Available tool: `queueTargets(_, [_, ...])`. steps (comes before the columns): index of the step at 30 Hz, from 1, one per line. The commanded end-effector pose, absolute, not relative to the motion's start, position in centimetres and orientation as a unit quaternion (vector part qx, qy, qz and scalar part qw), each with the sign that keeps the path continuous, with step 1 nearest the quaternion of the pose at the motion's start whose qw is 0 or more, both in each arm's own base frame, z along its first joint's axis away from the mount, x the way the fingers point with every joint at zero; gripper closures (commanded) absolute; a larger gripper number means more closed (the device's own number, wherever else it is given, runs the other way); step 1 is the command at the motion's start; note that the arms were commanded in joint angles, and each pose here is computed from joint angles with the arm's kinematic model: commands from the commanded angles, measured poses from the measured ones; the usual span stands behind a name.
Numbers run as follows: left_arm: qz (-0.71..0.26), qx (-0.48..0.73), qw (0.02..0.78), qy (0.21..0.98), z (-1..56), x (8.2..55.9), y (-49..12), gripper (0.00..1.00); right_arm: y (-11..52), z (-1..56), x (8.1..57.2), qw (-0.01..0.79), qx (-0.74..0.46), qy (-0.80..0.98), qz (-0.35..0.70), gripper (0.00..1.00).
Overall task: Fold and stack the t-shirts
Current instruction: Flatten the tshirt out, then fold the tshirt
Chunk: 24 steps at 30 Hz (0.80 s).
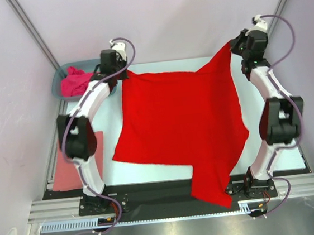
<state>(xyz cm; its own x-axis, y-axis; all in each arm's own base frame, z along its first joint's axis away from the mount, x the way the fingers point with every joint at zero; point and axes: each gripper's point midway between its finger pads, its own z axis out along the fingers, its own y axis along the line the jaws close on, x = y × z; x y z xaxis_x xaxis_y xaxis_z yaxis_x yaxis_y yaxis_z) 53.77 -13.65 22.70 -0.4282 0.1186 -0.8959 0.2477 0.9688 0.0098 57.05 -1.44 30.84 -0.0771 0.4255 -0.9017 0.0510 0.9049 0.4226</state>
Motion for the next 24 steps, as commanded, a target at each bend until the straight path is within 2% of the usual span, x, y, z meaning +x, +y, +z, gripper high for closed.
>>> queueTargets(1, [-0.068,0.118,0.516,0.846,19.8,57.7,-14.6,1.00,-1.0,32.5,60.6,0.692,0.144,0.690,0.156,1.00])
queueTargets(3, [-0.073,0.118,0.484,0.864,16.2,59.0,-14.8,1.00,-0.6,28.1,62.3,0.661,0.147,0.720,0.153,1.00])
queueTargets(7, [-0.063,0.113,0.451,0.883,13.3,59.9,-14.6,1.00,0.0,24.3,63.7,0.627,0.141,0.752,0.146,1.00])
queueTargets(13, [-0.054,0.108,0.444,0.888,12.7,58.9,-14.0,1.00,0.1,22.8,63.2,0.602,0.136,0.775,0.135,1.00])
queueTargets(19, [-0.048,0.106,0.420,0.900,12.1,57.6,-13.2,0.99,0.0,21.9,60.1,0.554,0.150,0.810,0.118,1.00])
queueTargets(24, [-0.025,0.092,0.402,0.911,11.6,57.0,-11.6,1.00,-1.4,23.0,55.3,0.528,0.207,0.819,0.093,1.00])
